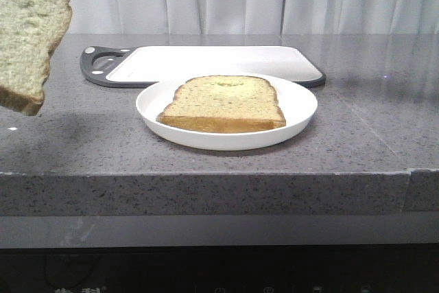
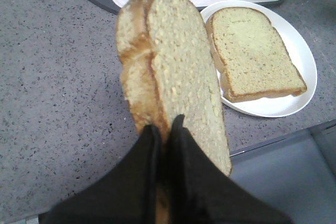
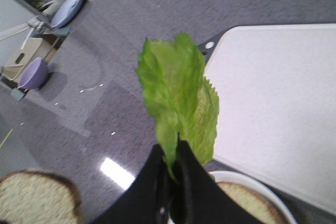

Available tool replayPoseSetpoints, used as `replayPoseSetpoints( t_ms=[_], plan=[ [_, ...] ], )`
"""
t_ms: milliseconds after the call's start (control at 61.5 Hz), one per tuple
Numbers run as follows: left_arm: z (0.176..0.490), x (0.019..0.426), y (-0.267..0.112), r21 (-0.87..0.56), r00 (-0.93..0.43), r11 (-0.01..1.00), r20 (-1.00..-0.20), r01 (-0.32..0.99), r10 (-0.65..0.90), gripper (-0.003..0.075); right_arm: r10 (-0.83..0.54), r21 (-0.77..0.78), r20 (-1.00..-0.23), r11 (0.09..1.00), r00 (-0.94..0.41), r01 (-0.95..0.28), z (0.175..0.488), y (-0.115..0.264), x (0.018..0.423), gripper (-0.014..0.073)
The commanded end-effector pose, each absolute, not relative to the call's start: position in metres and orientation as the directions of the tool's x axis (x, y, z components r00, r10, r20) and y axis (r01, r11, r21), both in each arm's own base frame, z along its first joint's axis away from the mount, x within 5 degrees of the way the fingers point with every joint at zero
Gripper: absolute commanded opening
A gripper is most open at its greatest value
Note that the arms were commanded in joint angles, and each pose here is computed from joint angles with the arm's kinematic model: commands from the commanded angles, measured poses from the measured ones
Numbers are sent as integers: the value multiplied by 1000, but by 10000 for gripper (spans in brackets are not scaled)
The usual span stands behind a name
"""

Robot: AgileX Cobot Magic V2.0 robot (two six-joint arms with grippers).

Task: Left arm grabs bread, right arm adds lettuce
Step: 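Carry the lettuce over the plate and release it onto the bread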

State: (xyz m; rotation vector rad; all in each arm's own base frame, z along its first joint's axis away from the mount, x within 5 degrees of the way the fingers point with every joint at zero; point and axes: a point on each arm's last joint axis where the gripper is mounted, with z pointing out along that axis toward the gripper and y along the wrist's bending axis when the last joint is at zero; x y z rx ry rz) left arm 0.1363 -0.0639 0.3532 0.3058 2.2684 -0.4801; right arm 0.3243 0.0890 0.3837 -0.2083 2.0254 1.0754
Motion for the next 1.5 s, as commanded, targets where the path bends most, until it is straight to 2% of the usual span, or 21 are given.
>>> replayPoseSetpoints(
  t_ms=[0,195,325,569,715,829,1041,1122,1171,1252,1398,1480],
  plan=[
    [368,138,-64,-273,-604,892,-797,362,1,-20,250,632,-751,536,-611,-559,406,92,295,-117],
    [368,138,-64,-273,-604,892,-797,362,1,-20,249,723,-678,392,-692,-569,373,102,272,-117],
    [368,138,-64,-273,-603,892,-798,362,0,-20,260,773,-623,351,-738,-529,343,116,264,-117],
    [369,138,-64,-272,-598,892,-801,361,-3,-20,318,791,-602,367,-732,-490,323,126,261,-117],
    [369,138,-64,-272,-598,892,-801,361,-3,-20,355,830,-553,310,-754,-463,321,128,266,-117],
    [369,138,-64,-272,-598,892,-801,361,-3,-20,336,856,-511,281,-791,-433,308,132,274,-117],
    [369,138,-64,-272,-598,892,-801,361,-3,-20,333,885,-440,316,-834,-341,276,135,292,-117],
    [369,138,-64,-272,-598,892,-801,361,-3,-20,316,877,-435,359,-843,-318,263,135,296,-112],
    [369,138,-64,-272,-598,892,-801,361,-3,-20,301,863,-446,393,-843,-316,259,134,297,-86],
    [369,138,-64,-272,-598,892,-801,361,-3,-20,258,827,-478,454,-840,-331,254,133,297,21],
    [369,138,-64,-272,-598,892,-801,361,-3,-20,219,801,-499,485,-838,-350,251,132,295,363],
    [369,138,-64,-272,-598,892,-801,361,-3,-20,201,785,-520,496,-830,-372,251,131,295,492]
  ],
)
